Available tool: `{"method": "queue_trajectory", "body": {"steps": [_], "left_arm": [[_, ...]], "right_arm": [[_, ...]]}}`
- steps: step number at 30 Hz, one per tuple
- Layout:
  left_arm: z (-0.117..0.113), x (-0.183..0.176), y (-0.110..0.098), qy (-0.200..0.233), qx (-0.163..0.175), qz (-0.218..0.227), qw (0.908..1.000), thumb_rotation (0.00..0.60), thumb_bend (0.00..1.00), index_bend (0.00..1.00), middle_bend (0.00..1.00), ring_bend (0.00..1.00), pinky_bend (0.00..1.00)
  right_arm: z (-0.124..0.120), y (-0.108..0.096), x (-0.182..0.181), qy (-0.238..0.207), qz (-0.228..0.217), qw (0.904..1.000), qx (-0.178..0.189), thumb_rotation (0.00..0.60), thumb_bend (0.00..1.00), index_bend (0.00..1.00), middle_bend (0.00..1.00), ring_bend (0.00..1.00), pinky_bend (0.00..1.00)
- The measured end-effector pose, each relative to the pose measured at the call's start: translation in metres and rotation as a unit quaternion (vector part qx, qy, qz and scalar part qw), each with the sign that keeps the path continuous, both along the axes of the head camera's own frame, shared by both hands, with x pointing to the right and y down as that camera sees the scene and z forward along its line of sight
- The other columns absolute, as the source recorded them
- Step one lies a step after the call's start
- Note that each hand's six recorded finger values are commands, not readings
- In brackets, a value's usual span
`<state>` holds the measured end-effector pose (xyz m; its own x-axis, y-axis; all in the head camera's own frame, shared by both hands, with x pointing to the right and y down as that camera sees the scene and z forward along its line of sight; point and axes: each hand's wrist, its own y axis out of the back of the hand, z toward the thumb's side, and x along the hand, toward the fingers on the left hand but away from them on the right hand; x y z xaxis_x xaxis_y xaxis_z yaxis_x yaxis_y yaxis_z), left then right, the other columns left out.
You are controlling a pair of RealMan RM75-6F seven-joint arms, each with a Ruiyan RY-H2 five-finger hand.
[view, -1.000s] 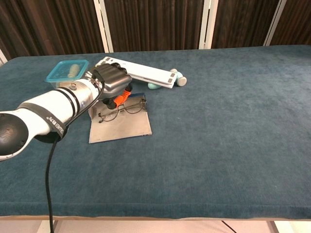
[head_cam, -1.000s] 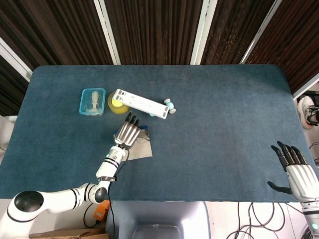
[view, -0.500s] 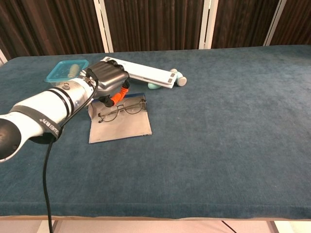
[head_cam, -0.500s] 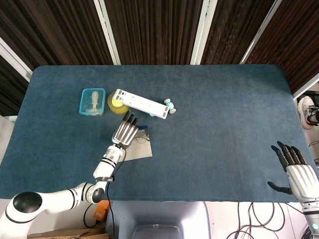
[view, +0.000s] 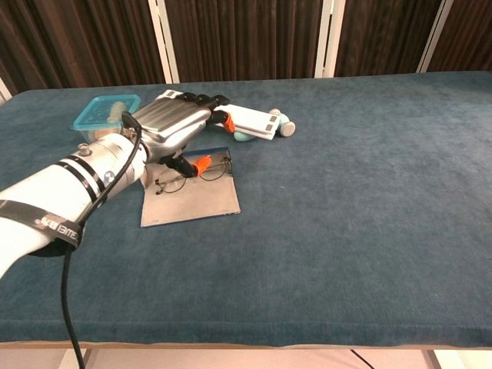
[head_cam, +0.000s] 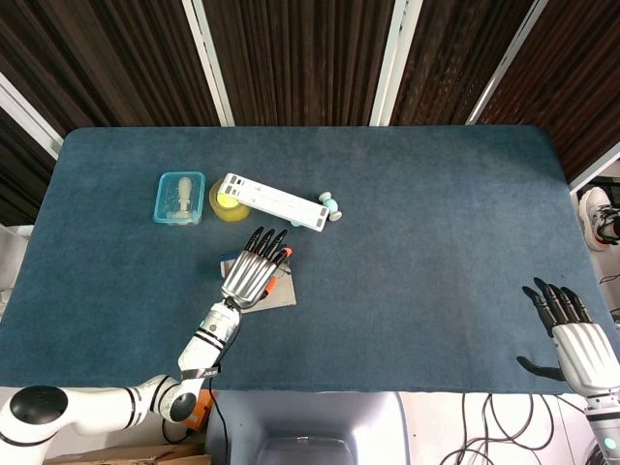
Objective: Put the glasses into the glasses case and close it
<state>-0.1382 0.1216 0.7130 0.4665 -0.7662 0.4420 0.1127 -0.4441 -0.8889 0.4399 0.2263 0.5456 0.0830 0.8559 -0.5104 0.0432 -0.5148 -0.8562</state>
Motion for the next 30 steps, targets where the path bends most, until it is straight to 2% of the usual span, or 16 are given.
{"method": "queue_trajectory", "body": {"steps": [7,18,26,30], "left_arm": [[0.021,0.015,0.005,-0.015,-0.022,0.001,0.9996,0.6,0.52,0.25,0.0,0.0,0.0],[0.029,0.009,0.002,-0.04,-0.012,0.003,0.9991,0.6,0.52,0.38,0.0,0.0,0.0],[0.035,-0.001,0.001,-0.06,-0.018,0.0,0.998,0.6,0.51,0.38,0.0,0.0,0.0],[0.028,-0.001,0.003,-0.05,-0.012,0.005,0.9987,0.6,0.46,0.29,0.0,0.0,0.0]], "right_arm": [[0.0,-0.001,0.001,-0.002,0.0,1.0,-0.002,0.6,0.25,0.0,0.0,0.0,0.0],[0.001,-0.002,0.002,0.003,0.001,1.0,-0.002,0.6,0.25,0.0,0.0,0.0,0.0],[0.001,-0.001,0.001,0.003,0.001,1.0,-0.001,0.6,0.25,0.0,0.0,0.0,0.0],[0.002,-0.001,0.001,0.003,0.001,1.0,-0.002,0.6,0.25,0.0,0.0,0.0,0.0]]}}
